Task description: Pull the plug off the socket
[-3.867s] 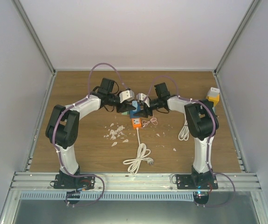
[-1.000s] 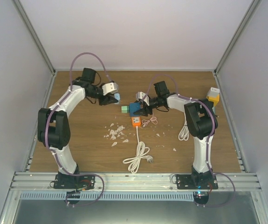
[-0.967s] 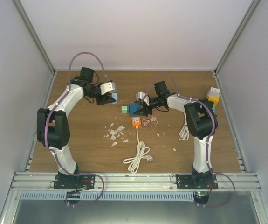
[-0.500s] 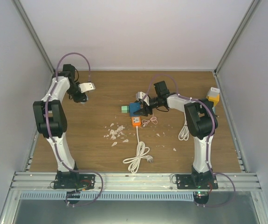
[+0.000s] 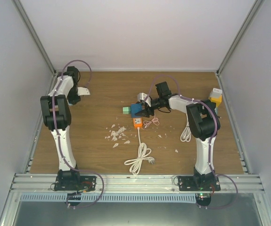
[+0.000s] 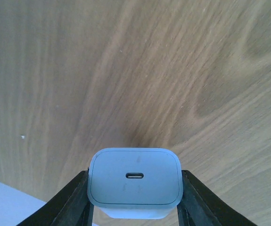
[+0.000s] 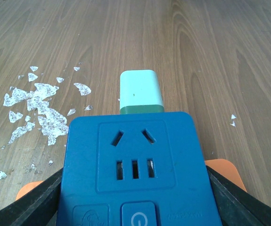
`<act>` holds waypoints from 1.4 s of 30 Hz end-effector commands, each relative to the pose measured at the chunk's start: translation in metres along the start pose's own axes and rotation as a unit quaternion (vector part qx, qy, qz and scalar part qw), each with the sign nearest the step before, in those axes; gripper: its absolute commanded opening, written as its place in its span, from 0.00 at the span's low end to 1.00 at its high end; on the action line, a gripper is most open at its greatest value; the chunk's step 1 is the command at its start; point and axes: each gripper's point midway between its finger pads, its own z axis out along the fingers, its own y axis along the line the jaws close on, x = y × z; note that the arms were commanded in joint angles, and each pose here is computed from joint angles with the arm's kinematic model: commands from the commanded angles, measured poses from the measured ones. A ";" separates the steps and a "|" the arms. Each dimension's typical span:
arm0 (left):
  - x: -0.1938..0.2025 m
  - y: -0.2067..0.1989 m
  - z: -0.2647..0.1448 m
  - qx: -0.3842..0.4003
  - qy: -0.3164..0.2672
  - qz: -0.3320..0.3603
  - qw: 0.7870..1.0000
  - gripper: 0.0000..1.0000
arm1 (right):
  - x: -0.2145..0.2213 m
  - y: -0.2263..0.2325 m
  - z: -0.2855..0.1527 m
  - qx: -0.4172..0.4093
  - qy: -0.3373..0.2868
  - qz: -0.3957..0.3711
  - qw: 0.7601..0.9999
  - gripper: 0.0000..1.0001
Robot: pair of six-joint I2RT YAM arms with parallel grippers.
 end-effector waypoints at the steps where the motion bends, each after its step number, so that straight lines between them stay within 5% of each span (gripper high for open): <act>1: 0.009 0.002 0.009 -0.004 0.053 0.035 0.998 0.17 | 0.028 0.010 0.010 -0.006 0.049 0.017 0.999 0.29; 7: 0.004 0.000 0.023 0.000 0.062 0.048 0.997 0.26 | 0.028 0.012 0.011 -0.007 0.051 0.016 0.999 0.28; 23: -0.011 0.001 -0.004 -0.003 -0.005 0.050 0.999 0.77 | 0.028 0.013 0.011 -0.006 0.054 0.018 0.998 0.28; 32: -0.062 -0.016 -0.070 0.027 -0.201 0.035 0.979 0.94 | 0.030 0.015 0.013 -0.010 0.053 0.022 0.998 0.28; 42: -0.116 -0.047 -0.144 0.076 -0.414 0.028 0.906 0.94 | 0.027 0.021 0.018 -0.019 0.052 0.025 0.998 0.27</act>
